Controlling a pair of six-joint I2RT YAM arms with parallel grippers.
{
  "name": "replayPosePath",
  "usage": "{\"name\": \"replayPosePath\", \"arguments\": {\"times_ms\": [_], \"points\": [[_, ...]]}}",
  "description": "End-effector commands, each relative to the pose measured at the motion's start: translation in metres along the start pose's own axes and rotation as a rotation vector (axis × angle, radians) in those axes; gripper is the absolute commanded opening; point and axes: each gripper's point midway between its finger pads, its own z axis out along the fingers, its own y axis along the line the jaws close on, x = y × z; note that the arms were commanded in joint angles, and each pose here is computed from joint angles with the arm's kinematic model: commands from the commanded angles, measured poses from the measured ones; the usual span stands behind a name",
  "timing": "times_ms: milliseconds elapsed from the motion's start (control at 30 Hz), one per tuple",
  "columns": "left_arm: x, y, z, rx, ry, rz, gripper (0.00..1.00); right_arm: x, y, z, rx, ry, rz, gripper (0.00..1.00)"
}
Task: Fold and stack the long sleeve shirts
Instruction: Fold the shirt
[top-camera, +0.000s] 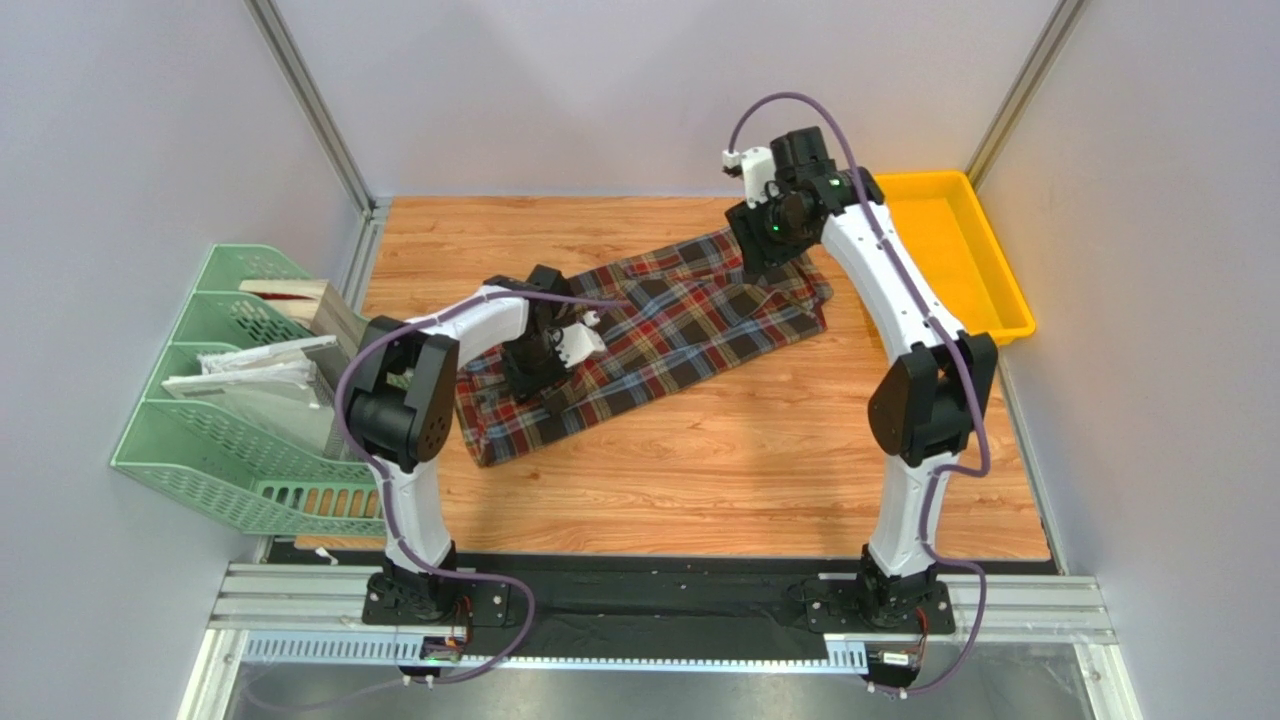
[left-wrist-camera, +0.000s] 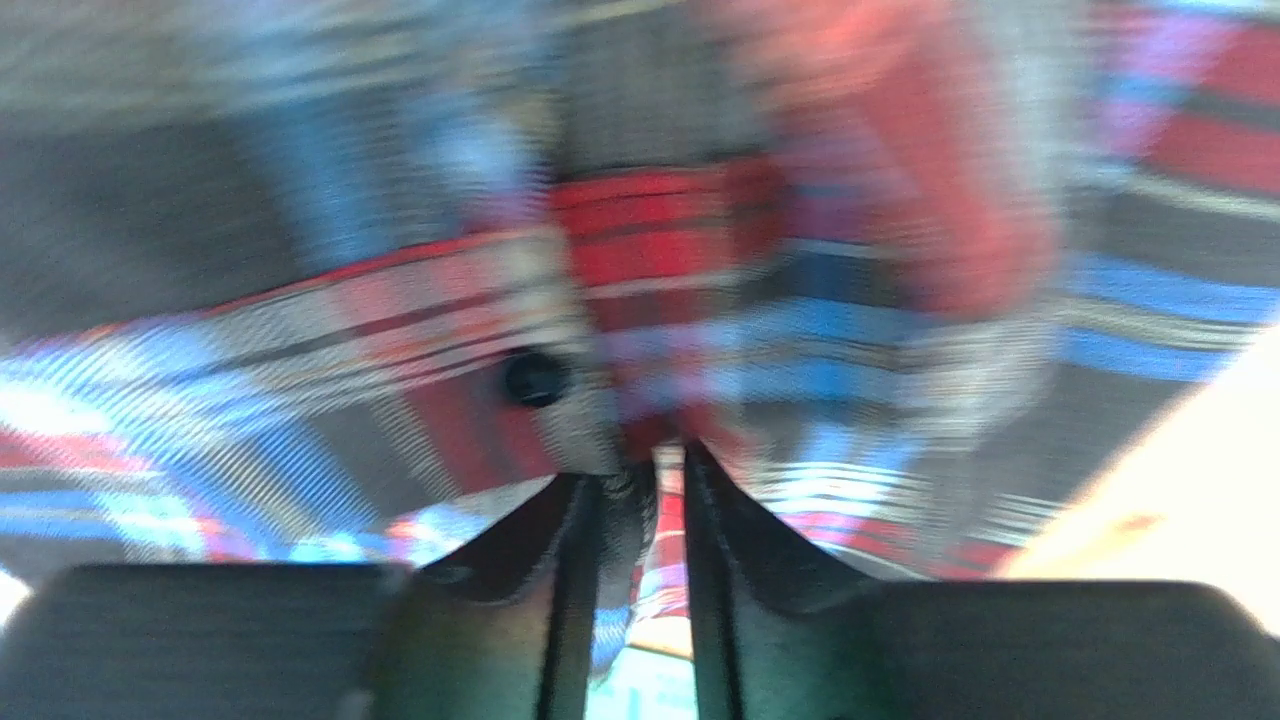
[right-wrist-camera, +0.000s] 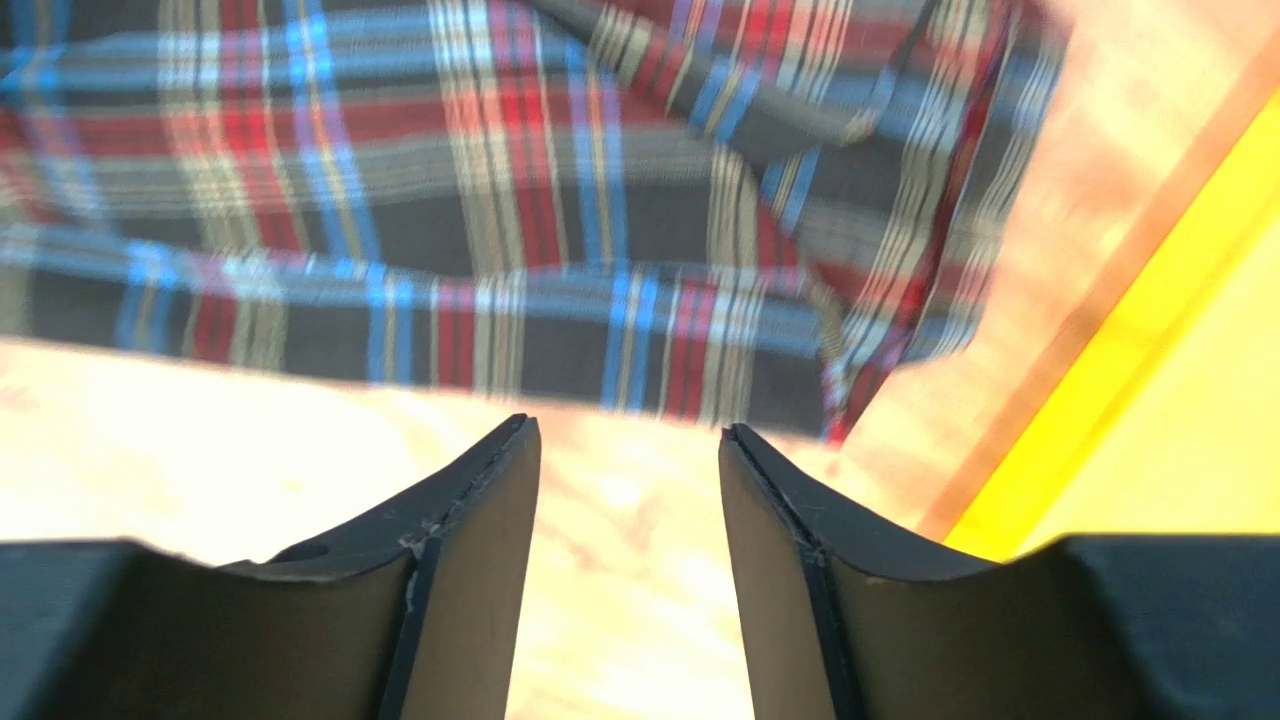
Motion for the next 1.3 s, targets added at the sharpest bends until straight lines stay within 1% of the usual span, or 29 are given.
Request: {"name": "replayPosePath", "arguments": {"times_ms": [0,33,67,100,233,300,367,433,467,567,633,733,767,833,900,967,1033,1067,1133,1167,1267], "points": [[0.004,-0.067,-0.007,0.133,0.125,0.142,0.26,0.049,0.003,-0.008,-0.129,0.107,0.183,0.50],[-0.004,-0.086,-0.010,0.137,0.136,0.181,0.23,0.056,0.001,-0.008,-0.135,0.118,0.199,0.50],[-0.012,-0.105,-0.016,0.199,0.121,0.180,0.20,0.063,-0.009,-0.009,-0.131,0.126,0.227,0.49],[-0.019,-0.118,-0.019,0.230,0.119,0.179,0.15,0.070,-0.009,-0.009,-0.149,0.142,0.246,0.48],[-0.054,-0.188,-0.035,0.392,0.078,0.193,0.14,0.089,-0.015,-0.008,-0.183,0.179,0.305,0.45],[-0.071,-0.199,-0.042,0.421,0.066,0.174,0.14,0.092,-0.011,-0.006,-0.201,0.186,0.309,0.44],[-0.085,-0.192,-0.050,0.405,0.015,0.155,0.13,0.095,-0.005,-0.005,-0.228,0.195,0.319,0.44],[-0.087,-0.170,-0.059,0.346,-0.038,0.106,0.09,0.099,0.000,-0.004,-0.247,0.206,0.319,0.43],[-0.083,-0.153,-0.062,0.335,-0.049,0.054,0.05,0.101,0.002,-0.004,-0.254,0.209,0.321,0.43],[-0.058,-0.125,-0.070,0.308,-0.053,-0.032,0.03,0.102,0.007,-0.003,-0.272,0.214,0.312,0.43],[-0.038,-0.116,-0.070,0.280,-0.041,-0.052,0.03,0.101,0.013,-0.002,-0.291,0.217,0.299,0.44],[-0.010,-0.104,-0.066,0.263,-0.021,-0.089,0.20,0.098,0.027,0.000,-0.334,0.220,0.275,0.44],[-0.003,-0.097,-0.066,0.258,-0.034,-0.120,0.26,0.099,0.031,0.002,-0.341,0.227,0.267,0.44],[0.009,-0.085,-0.066,0.220,-0.065,-0.169,0.31,0.099,0.043,0.006,-0.359,0.237,0.241,0.43],[0.025,-0.064,-0.066,0.193,-0.074,-0.233,0.32,0.102,0.053,0.014,-0.366,0.257,0.219,0.41],[0.040,-0.048,-0.064,0.188,-0.073,-0.295,0.28,0.104,0.055,0.023,-0.358,0.271,0.207,0.40],[0.045,-0.040,-0.064,0.183,-0.079,-0.322,0.28,0.107,0.060,0.036,-0.364,0.298,0.201,0.40],[0.050,-0.034,-0.064,0.172,-0.080,-0.331,0.32,0.110,0.060,0.041,-0.356,0.311,0.200,0.38],[0.049,-0.037,-0.069,0.212,-0.114,-0.311,0.37,0.111,0.065,0.052,-0.362,0.333,0.200,0.37],[0.051,-0.038,-0.069,0.219,-0.117,-0.291,0.42,0.111,0.065,0.056,-0.356,0.335,0.198,0.37],[0.050,-0.046,-0.071,0.250,-0.134,-0.265,0.48,0.114,0.068,0.072,-0.342,0.351,0.189,0.36]]}}
